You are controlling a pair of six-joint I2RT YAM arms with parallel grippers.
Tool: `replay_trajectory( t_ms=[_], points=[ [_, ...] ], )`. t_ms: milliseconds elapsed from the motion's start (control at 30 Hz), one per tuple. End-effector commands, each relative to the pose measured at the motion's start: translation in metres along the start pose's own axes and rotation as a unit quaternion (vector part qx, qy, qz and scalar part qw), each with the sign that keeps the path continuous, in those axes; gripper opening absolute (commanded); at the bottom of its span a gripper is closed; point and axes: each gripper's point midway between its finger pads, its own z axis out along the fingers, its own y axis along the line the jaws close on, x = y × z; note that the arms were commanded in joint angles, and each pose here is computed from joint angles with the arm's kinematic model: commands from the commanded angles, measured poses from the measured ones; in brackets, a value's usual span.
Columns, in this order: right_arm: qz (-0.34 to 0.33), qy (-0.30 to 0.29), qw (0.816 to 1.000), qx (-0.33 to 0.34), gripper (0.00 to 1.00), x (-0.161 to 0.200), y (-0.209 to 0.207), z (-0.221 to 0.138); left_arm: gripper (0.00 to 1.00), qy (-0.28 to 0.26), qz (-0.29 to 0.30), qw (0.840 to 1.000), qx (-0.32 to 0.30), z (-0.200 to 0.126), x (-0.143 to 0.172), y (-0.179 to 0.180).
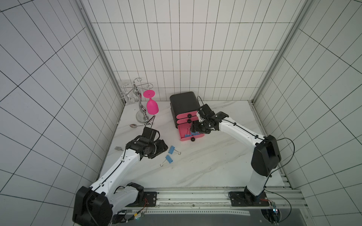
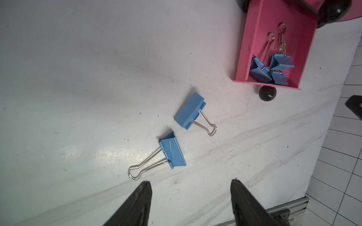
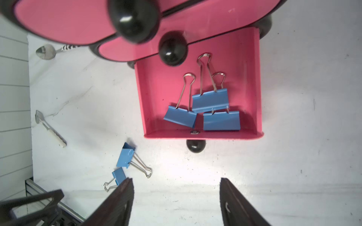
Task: Put the binder clips in the drawer according to color
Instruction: Place the binder clip in the drawer, then pick up the binder clip at the center of the board.
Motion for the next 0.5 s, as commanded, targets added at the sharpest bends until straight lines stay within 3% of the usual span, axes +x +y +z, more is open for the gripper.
replay_trajectory(
  t_ms=[0,233,467],
  points=[
    [-0.05,0.027,0.998,0.016,0.71,0.043,0.005,-0.004,0.68,-0.012,0.028,0.999,-0.026,0.009,-0.006,0.008],
    [-0.04,0.056,0.997,0.027,0.71,0.11,-0.014,-0.01,0.68,-0.002,0.039,0.999,0.001,0.04,0.001,0.006],
    [-0.032,0.023,0.998,0.039,0.71,0.117,-0.03,-0.04,0.68,-0.001,0.047,0.999,-0.011,0.058,0.016,0.021]
  ],
)
